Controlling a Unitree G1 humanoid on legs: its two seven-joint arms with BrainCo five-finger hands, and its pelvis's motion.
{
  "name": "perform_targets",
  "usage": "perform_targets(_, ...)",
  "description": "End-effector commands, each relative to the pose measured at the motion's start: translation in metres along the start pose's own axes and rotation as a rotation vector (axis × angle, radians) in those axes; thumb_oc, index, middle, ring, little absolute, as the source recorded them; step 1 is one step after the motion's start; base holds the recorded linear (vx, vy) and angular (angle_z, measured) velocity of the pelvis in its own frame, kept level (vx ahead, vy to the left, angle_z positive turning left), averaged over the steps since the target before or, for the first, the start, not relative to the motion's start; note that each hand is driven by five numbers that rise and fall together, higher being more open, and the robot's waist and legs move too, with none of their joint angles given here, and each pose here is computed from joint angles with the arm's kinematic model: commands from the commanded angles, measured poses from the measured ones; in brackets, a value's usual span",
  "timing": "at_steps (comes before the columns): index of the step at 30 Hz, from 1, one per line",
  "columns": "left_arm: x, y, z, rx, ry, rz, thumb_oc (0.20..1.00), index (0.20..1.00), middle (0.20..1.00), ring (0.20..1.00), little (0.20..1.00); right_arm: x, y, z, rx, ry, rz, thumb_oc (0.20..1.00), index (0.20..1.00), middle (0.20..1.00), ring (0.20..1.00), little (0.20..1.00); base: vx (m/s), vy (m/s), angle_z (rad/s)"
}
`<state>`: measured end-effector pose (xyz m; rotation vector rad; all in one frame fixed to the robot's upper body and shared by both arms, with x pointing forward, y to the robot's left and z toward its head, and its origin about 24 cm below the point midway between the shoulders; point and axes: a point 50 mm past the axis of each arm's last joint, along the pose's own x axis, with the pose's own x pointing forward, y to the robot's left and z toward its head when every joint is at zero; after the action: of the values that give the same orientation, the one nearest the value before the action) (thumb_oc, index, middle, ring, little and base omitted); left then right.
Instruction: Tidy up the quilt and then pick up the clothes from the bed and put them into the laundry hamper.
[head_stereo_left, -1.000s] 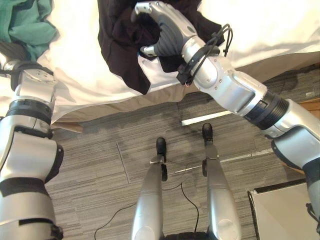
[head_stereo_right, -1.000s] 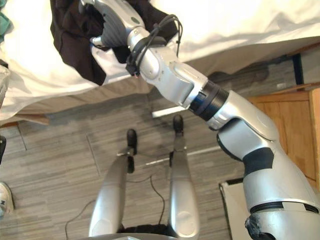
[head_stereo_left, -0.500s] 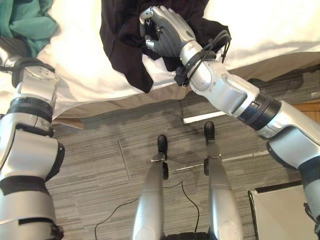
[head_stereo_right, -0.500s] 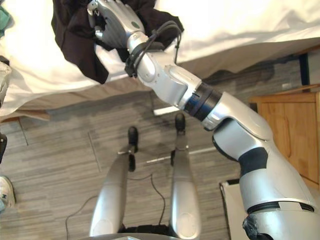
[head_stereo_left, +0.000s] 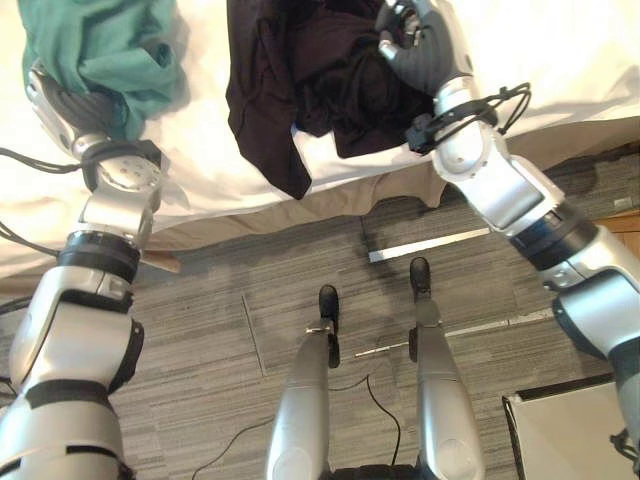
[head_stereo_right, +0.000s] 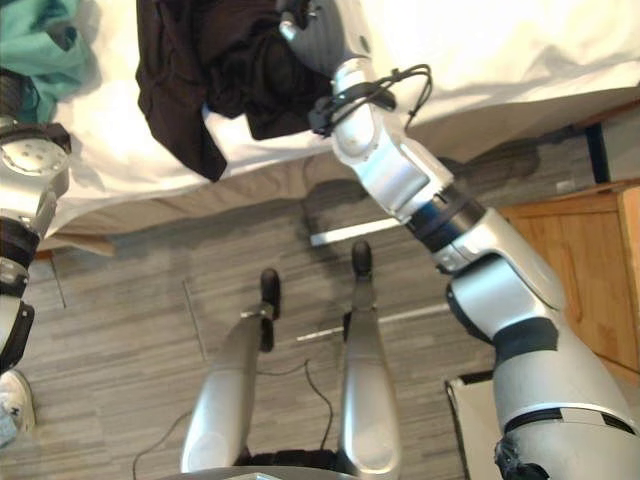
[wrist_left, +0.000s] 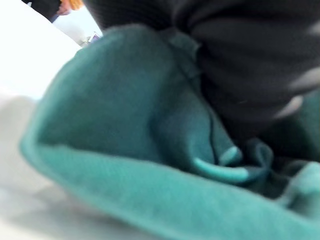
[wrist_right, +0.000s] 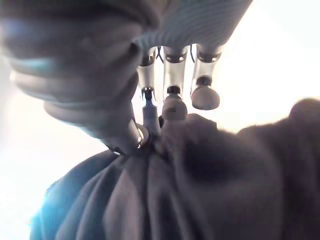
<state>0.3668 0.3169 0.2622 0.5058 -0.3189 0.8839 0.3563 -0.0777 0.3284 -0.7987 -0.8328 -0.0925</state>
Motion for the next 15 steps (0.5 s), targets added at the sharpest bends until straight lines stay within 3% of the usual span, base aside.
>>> perform_targets(1, 0.017, 0.024, 0.016, 0.008, -0.021, 0.138, 0.200, 0.200, 0.200, 0.200, 0.200, 0.009, -0.026, 0.022, 0.056, -0.096, -0.047, 0.200, 0.200, 0.200, 0.200, 0.200, -0.02, 0.060, -0.30)
perform_targets(6, 0.020, 0.024, 0.009, 0.057, 0.010, 0.114, 0.200, 0.200, 0.200, 0.200, 0.200, 0.009, -0.014, 0.025, 0.012, -0.109, 0.036, 0.200, 0.200, 0.200, 0.200, 0.200, 0.00, 0.033, -0.15)
perform_targets(7, 0.020, 0.023, 0.009, 0.063, 0.013, 0.109, 0.200, 0.200, 0.200, 0.200, 0.200, 0.009, -0.012, 0.025, -0.007, -0.112, 0.051, 1.000, 1.000, 1.000, 1.000, 1.000, 0.00, 0.008, -0.05)
perform_targets(15, 0.024, 0.015, 0.019, 0.087, 0.014, 0.065, 0.200, 0.200, 0.200, 0.200, 0.200, 0.022, 0.018, 0.051, -0.238, -0.227, 0.200, 1.000, 1.000, 1.000, 1.000, 1.000, 0.00, -0.022, 0.04)
